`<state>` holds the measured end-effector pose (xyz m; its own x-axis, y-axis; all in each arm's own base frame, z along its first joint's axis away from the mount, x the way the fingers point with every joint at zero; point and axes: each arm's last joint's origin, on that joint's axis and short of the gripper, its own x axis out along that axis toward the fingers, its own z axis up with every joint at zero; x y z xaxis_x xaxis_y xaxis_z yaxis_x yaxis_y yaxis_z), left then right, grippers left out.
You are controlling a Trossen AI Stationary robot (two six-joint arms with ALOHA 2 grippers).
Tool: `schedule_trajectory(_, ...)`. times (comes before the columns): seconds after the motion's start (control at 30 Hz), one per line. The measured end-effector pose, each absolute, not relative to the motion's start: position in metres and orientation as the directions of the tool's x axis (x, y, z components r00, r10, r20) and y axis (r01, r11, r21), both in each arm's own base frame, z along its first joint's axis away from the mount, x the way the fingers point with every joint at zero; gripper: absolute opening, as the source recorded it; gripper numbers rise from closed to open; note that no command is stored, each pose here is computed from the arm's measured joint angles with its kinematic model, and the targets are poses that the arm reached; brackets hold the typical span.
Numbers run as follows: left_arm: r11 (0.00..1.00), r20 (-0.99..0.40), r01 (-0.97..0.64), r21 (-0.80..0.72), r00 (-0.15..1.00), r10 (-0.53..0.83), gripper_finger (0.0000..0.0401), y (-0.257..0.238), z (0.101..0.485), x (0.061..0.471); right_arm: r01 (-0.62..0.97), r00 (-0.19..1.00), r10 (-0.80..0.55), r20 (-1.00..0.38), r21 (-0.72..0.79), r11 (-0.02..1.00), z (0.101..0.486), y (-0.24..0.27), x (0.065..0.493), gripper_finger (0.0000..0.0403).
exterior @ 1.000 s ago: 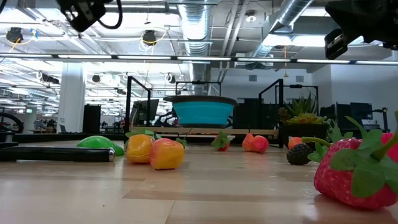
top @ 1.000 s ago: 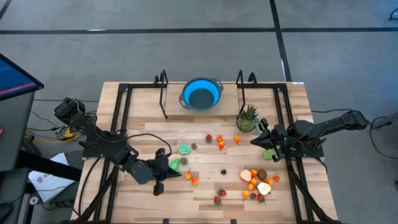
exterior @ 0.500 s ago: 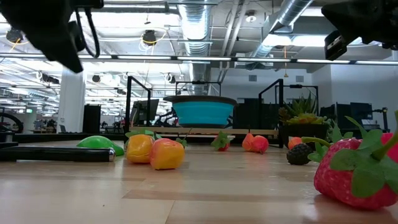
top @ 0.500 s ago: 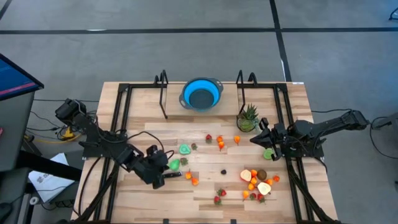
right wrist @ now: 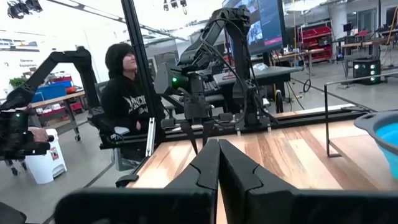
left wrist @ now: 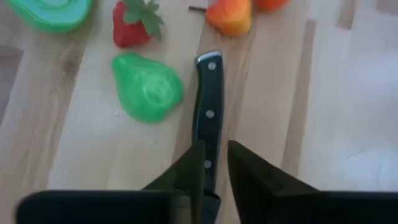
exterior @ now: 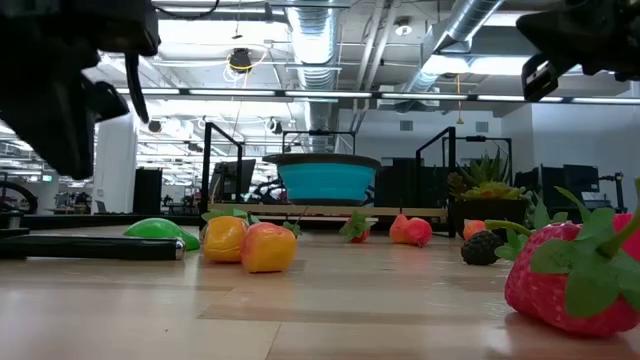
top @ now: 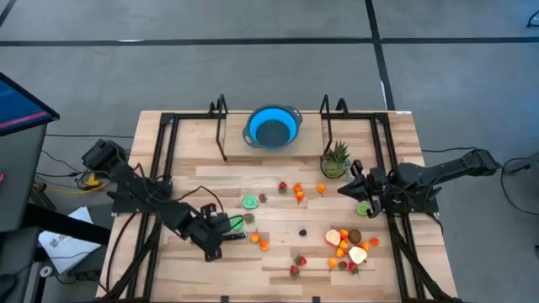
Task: Pick & Place Fruit
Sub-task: Put the knife on the shelf
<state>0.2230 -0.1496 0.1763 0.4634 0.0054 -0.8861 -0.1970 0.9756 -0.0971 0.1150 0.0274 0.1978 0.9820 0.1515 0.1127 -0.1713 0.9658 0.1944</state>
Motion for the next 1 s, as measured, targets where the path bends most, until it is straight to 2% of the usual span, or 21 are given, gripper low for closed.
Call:
schedule_trajectory(0.23,0.974,-0.902,-0.195,-0.118,0.431,-0.023,0.0174,-0.1485,0.1718,0.2258,-0.170,0.983,0.152,0.106,0.194,0.966,0.1971,0.0275,0.1150,0.0000)
schedule_trajectory(0.4,0.971,-0.903,-0.207,-0.116,0.430,-0.016,0.0211,-0.1454,0.1714,0.2274,-0.170,0.983,0.152,0.103,0.194,0.966,0.1969,0.0275,0.1151,0.0000)
schedule_trajectory(1.0,0.974,-0.915,-0.205,-0.099,0.403,-0.009,0.0191,-0.1464,0.1651,0.2281,-0.163,0.986,0.153,0.068,0.182,0.970,0.1935,0.0276,0.1153,0.0000)
